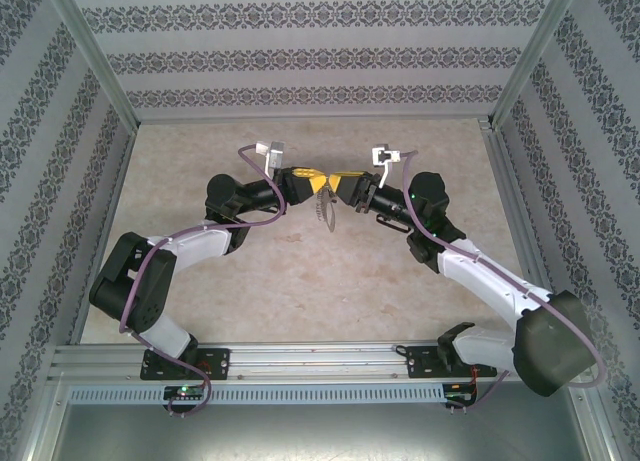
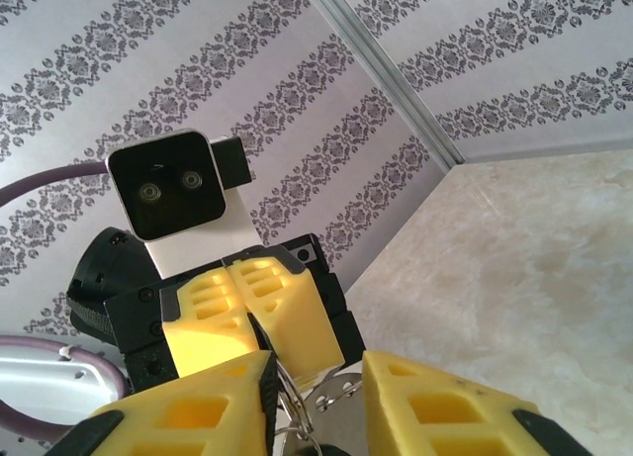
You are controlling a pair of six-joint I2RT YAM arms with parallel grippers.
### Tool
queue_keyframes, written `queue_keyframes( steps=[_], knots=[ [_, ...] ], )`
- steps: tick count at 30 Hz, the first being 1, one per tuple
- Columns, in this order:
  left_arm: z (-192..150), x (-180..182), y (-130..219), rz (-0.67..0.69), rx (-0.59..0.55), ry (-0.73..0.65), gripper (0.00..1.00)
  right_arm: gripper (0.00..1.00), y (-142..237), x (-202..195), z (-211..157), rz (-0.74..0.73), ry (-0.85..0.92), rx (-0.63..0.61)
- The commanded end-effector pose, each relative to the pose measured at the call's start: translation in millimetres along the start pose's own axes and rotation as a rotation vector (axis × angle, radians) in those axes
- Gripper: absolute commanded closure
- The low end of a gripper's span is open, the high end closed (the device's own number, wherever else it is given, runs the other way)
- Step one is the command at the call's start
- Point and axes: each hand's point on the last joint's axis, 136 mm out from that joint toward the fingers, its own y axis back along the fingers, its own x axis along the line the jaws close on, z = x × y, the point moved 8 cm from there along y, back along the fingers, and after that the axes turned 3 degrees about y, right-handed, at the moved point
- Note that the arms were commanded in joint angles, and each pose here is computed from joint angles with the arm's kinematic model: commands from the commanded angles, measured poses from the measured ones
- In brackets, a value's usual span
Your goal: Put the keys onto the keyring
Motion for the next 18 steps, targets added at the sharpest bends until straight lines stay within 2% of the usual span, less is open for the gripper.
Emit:
queue_keyframes(
  steps=[1, 4, 6, 11, 17, 18],
  knots=[
    [10.8, -15.3, -5.0, -0.062, -0.036, -0.064, 1.0, 0.76, -4.5, 13.1, 8.0, 0.064, 0.035, -0.01],
    [10.6, -15.1, -4.9, -0.06, -0.038, -0.065, 1.0, 0.83, -5.6, 14.3, 8.0, 0.073, 0.036, -0.006],
    [11.0, -15.7, -5.1, -0.061, -0.038, -0.065, 1.0, 0.82, -6.2, 14.7, 7.2, 0.077, 0.035, 0.001],
    [10.8, -16.3, -5.0, -0.061, -0.037, -0.065, 1.0, 1.0, -6.5, 16.1, 6.3, 0.09, 0.04, 0.012],
    [11.6, -14.7, -4.5, -0.039, -0.052, -0.069, 1.0, 1.0, -6.1, 11.5, 2.5, 0.062, 0.054, 0.029],
    [11.5, -13.9, -3.9, -0.03, -0.055, -0.07, 0.96, 1.0, -5.8, 9.7, 1.5, 0.048, 0.064, 0.041]
  ],
)
